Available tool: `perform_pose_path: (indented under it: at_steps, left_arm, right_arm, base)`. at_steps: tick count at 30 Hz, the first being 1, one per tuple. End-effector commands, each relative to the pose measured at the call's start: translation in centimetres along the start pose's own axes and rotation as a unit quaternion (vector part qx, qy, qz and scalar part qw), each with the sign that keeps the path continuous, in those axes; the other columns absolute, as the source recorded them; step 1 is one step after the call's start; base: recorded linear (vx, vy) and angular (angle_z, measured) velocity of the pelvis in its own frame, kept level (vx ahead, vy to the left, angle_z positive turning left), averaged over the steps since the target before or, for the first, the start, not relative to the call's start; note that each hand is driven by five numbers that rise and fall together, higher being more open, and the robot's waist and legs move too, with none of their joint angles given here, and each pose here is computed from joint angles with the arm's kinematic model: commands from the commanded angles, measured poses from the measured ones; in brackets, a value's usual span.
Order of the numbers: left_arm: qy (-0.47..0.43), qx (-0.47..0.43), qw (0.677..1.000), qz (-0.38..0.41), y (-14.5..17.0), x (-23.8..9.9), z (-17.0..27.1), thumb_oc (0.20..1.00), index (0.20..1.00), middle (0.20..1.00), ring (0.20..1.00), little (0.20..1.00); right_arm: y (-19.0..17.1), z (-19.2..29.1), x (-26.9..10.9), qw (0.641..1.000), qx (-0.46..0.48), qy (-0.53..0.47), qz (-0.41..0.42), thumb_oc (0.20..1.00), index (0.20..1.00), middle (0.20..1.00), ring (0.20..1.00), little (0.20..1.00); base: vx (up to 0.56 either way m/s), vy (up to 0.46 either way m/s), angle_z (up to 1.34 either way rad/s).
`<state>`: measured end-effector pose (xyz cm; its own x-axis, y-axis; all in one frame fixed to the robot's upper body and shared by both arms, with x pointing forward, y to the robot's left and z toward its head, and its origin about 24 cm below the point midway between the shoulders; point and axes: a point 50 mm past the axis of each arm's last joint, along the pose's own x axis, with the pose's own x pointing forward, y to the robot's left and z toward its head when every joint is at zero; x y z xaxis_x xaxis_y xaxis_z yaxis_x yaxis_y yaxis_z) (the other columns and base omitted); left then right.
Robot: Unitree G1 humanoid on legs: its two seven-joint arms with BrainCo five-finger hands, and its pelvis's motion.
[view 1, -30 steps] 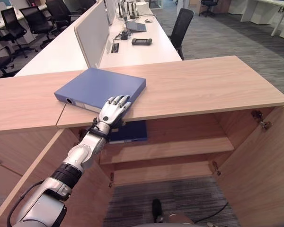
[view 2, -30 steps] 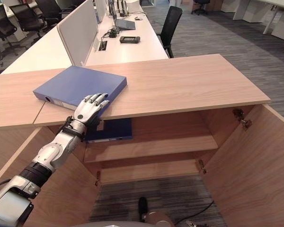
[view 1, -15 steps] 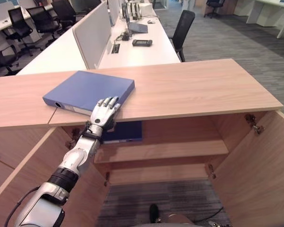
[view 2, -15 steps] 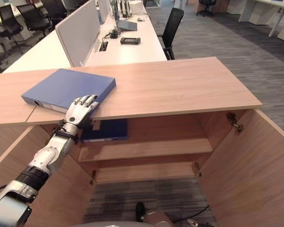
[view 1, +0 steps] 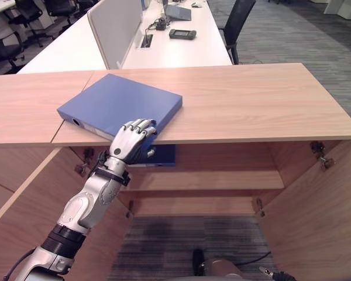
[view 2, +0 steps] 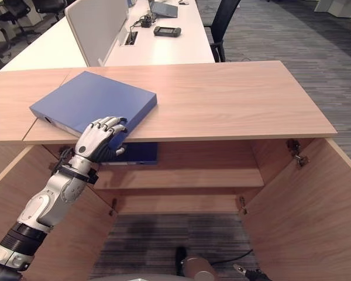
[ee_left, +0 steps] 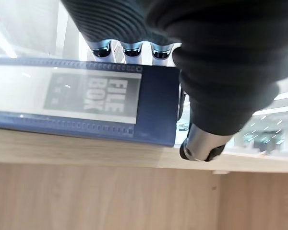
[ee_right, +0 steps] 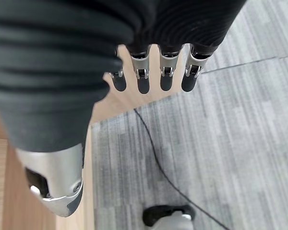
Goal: Put the empty folder in the office cabinet
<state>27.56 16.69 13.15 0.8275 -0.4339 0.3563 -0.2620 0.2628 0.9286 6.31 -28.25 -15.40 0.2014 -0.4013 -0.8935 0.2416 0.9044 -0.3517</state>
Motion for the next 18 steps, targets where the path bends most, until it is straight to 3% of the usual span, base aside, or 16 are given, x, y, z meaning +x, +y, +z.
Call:
perform_pose_path:
  at_steps: [1, 10, 18]
  left_arm:
    - [-0.005, -0.05, 0.997, -0.066, -1.5, -1.6, 0.3, 0.2, 0.2, 0.2, 0.2, 0.2]
    - [-0.026, -0.087, 0.995, -0.038, 0.3, -1.3, 1.1, 0.2, 0.2, 0.2, 0.2, 0.2]
    - [-0.071, -0.118, 0.99, 0.033, 3.3, -0.7, 2.6, 0.2, 0.2, 0.2, 0.2, 0.2]
  right_arm:
    - [1.8, -0.8, -0.2, 1.0, 0.005, 0.013, 0.022, 1.0, 1.0, 1.0, 1.0, 1.0]
    - [2.2, -1.0, -0.3, 0.999, 0.0, 0.014, 0.033, 1.0, 1.0, 1.0, 1.0, 1.0]
    - [2.7, -1.2, -0.3, 0.999, 0.005, 0.016, 0.042, 1.0, 1.0, 1.0, 1.0, 1.0]
  base:
    - [0.0, 0.0, 0.0]
    - [0.0, 0.001, 0.0]
    - [0.0, 0.0, 0.0]
